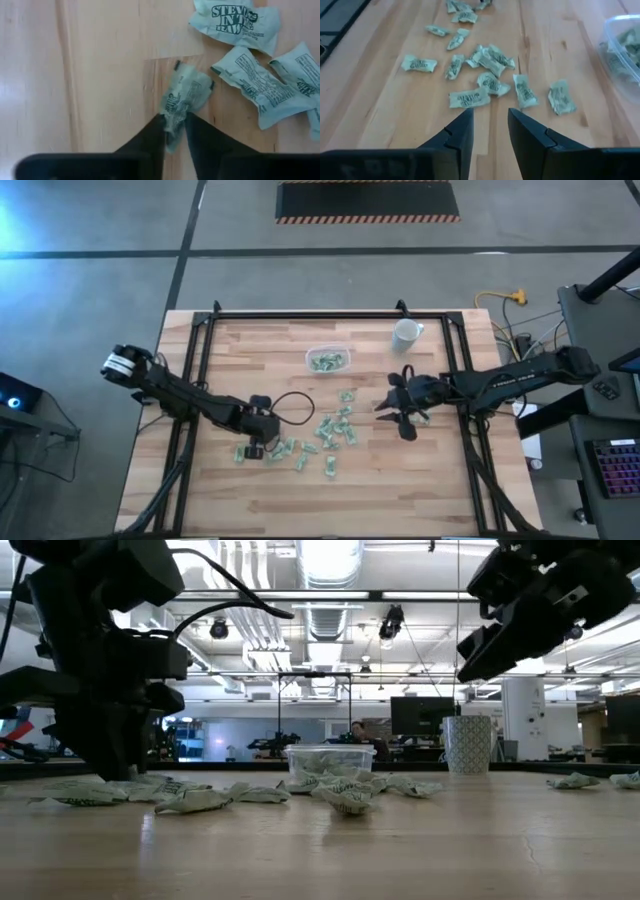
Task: Pick and place Stevia / Truvia into bins
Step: Put the stevia packet into the transparent container
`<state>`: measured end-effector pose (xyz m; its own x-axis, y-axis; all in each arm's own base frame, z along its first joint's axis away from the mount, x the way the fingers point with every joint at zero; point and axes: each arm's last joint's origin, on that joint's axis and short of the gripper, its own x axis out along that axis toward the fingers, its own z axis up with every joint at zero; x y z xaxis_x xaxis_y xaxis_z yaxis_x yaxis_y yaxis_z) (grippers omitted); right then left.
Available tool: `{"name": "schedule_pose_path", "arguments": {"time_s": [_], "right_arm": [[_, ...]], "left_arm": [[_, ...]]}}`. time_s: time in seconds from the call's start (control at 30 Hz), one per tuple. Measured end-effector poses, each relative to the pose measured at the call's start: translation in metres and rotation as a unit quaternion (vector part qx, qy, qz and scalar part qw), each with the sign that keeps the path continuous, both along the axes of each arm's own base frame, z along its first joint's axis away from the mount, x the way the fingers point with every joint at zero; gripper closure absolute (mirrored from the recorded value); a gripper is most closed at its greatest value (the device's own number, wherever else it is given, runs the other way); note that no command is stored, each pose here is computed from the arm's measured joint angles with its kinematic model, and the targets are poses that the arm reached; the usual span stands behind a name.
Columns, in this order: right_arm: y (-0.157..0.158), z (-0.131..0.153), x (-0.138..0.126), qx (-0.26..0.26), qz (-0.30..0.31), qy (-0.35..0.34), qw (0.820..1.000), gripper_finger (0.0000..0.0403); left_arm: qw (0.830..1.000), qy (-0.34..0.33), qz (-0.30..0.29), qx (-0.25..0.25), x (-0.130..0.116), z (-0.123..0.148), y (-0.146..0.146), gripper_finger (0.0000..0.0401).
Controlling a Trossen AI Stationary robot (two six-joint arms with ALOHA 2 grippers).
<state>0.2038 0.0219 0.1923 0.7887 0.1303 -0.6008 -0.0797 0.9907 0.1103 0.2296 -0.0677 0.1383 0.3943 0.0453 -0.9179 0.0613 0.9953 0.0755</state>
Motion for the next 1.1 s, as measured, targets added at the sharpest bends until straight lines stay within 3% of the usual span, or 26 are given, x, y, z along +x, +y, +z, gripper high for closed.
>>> {"name": "schedule_pose_path", "arguments": {"time_s": [0.13,0.3,0.47,0.63,0.77,0.87,1.0,1.1], "right_arm": [[0.001,-0.003,0.0,0.001,0.0,0.005,1.0,0.0296],[0.001,-0.002,0.001,0.001,0.0,0.004,1.0,0.0302],[0.001,-0.002,0.001,0.001,0.0,0.004,1.0,0.0305],[0.001,-0.002,0.001,0.001,0.0,0.004,1.0,0.0303],[0.001,-0.002,0.001,0.001,0.0,0.004,1.0,0.0308],[0.001,-0.001,0.001,0.0,0.001,0.003,1.0,0.0311],[0.001,-0.001,0.001,-0.002,0.003,0.003,1.0,0.0316],[0.001,-0.001,0.001,-0.003,0.004,0.003,1.0,0.0319]], "left_arm": [[1.0,-0.016,-0.006,0.024,0.004,0.007,0.001,0.0393],[0.991,-0.072,0.012,0.111,0.013,0.021,0.006,0.0386],[0.966,-0.157,0.001,0.208,0.031,0.035,0.018,0.0384],[0.935,-0.243,0.021,0.256,0.053,0.053,0.048,0.0384],[0.92,-0.277,0.069,0.268,0.061,0.065,0.081,0.0384],[0.919,-0.286,0.093,0.255,0.063,0.073,0.106,0.0384],[0.924,-0.308,0.081,0.211,0.065,0.08,0.129,0.0383],[0.921,-0.313,0.092,0.212,0.065,0.085,0.139,0.0383]]}}
